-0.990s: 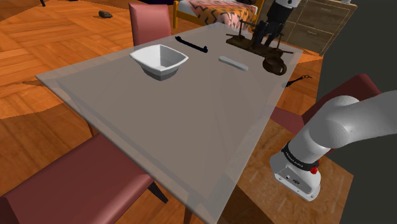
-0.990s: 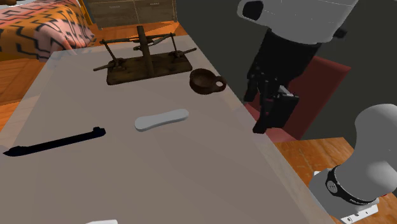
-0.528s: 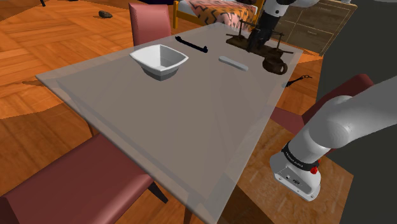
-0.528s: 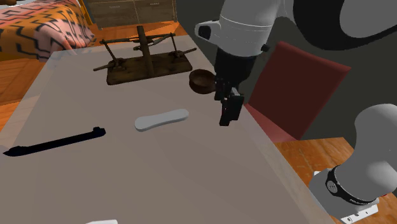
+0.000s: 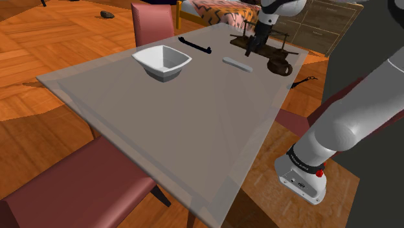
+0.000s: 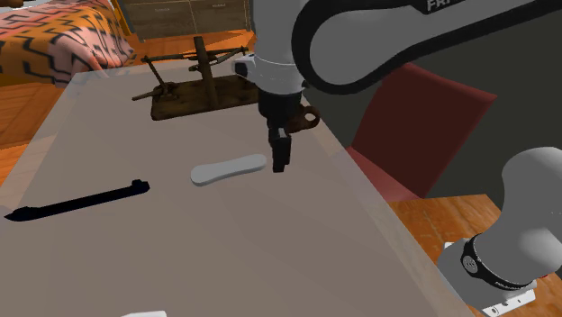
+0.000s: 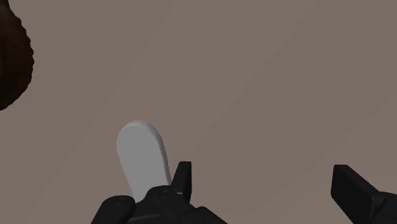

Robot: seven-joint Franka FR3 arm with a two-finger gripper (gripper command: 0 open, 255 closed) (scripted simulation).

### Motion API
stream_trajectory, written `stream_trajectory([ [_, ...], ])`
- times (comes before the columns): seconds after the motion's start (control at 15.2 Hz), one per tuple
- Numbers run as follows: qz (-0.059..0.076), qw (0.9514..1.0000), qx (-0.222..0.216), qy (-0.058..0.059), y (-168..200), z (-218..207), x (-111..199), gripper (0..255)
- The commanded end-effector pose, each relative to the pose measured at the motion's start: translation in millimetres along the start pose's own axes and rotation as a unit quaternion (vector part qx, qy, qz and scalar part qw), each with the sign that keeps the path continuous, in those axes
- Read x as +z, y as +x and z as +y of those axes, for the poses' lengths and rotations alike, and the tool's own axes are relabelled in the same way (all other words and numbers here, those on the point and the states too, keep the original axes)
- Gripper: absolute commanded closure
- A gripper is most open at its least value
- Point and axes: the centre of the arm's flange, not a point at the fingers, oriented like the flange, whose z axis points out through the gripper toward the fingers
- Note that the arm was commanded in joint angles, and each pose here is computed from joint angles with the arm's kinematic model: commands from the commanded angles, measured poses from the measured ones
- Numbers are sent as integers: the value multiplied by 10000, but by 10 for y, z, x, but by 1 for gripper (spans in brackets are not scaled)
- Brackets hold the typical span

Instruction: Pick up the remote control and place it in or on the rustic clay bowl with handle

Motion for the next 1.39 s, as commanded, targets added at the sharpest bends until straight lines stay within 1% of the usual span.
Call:
stream_trajectory([
  [0.0, -45, 9999, -115, -3, 194, 156, 141, 0],
  [0.4, -179, 9989, -423, 4, 699, 625, 580, 0],
  [0.79, -314, 9968, -731, 10, 1220, 1062, 1033, 0],
  [0.86, -327, 9966, -760, 11, 1270, 1102, 1077, 0],
  [1.32, -327, 9966, -760, 11, 1246, 1103, 1446, 0],
])
